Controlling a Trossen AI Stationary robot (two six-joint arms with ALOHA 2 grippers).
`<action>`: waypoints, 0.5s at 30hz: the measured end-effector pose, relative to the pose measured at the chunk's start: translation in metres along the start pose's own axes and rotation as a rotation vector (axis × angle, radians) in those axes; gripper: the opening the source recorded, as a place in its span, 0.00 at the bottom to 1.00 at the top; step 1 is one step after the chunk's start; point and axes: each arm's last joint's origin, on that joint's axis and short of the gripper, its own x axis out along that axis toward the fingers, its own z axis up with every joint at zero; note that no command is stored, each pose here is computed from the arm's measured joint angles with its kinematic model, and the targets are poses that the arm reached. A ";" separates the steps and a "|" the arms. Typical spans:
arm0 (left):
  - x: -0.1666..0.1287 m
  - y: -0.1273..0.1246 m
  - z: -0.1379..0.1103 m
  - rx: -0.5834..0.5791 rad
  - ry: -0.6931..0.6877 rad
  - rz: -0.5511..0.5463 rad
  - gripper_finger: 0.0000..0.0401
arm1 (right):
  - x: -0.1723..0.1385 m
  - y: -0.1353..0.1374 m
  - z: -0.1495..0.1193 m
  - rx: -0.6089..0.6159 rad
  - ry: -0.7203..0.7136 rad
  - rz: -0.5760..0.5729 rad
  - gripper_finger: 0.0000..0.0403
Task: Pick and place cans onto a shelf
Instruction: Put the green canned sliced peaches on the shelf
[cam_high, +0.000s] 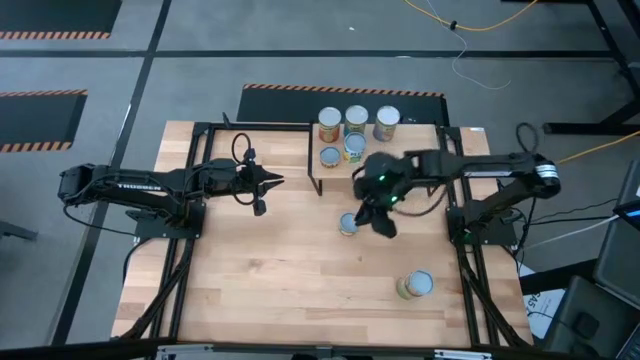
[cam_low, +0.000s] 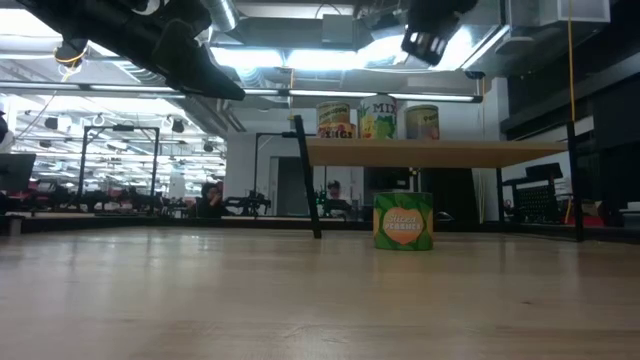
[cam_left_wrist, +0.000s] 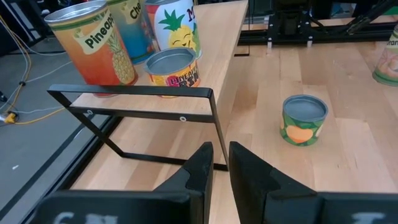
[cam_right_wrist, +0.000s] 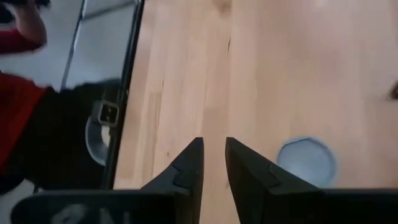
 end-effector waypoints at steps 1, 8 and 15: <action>0.000 0.000 0.000 0.000 0.000 0.000 0.11 | 0.009 0.000 0.000 -0.005 0.026 0.003 0.18; 0.000 -0.002 0.000 -0.001 -0.005 -0.065 0.11 | 0.062 0.000 -0.007 -0.177 0.182 0.029 0.18; 0.000 -0.004 0.000 -0.001 -0.010 -0.123 0.11 | 0.097 -0.011 -0.015 -0.226 0.279 -0.098 0.18</action>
